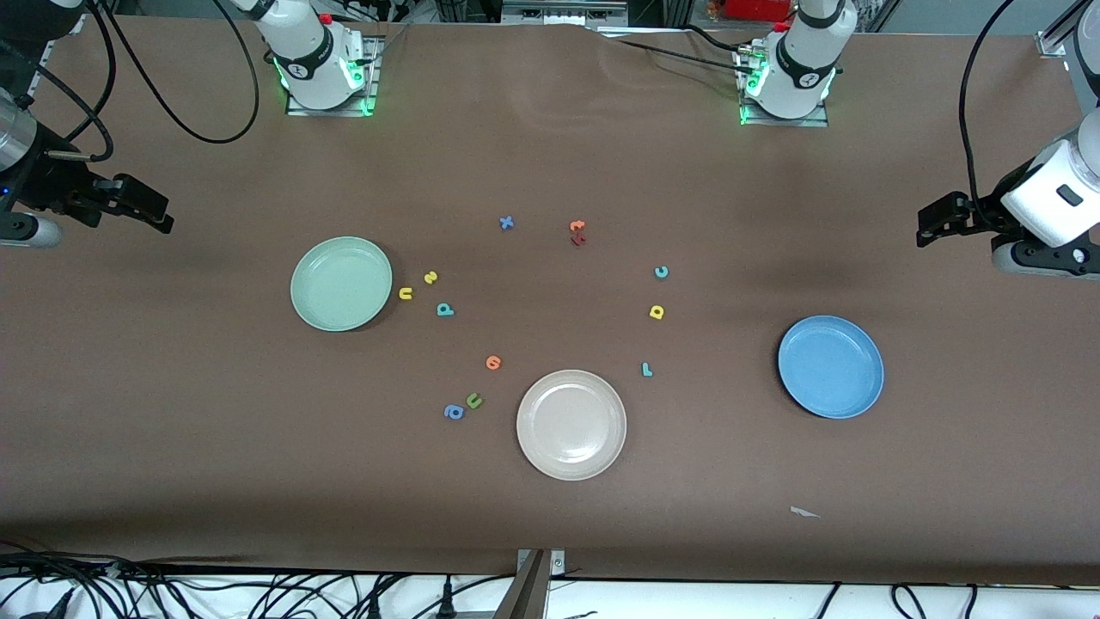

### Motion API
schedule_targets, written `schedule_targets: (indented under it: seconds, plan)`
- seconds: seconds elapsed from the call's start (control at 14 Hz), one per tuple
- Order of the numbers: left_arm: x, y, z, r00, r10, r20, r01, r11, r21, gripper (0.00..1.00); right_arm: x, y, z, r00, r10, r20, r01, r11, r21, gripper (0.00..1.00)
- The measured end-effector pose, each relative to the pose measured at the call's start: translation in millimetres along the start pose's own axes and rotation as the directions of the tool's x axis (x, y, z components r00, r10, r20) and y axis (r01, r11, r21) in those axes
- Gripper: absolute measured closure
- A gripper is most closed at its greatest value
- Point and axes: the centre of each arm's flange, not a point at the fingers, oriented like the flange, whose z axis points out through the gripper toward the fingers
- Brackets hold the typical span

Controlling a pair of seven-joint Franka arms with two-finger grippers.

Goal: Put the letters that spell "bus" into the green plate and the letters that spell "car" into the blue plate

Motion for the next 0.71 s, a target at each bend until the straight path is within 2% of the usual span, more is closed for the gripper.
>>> schedule_targets:
  seconds: [0.71]
  plan:
    - [0.2,2.3,0.0,1.000,0.004,0.000,-0.004,1.000,0.000,0.00,0.6,-0.8,0.1,1.000,-0.002,-0.004,0.002,1.000,-0.001,0.00]
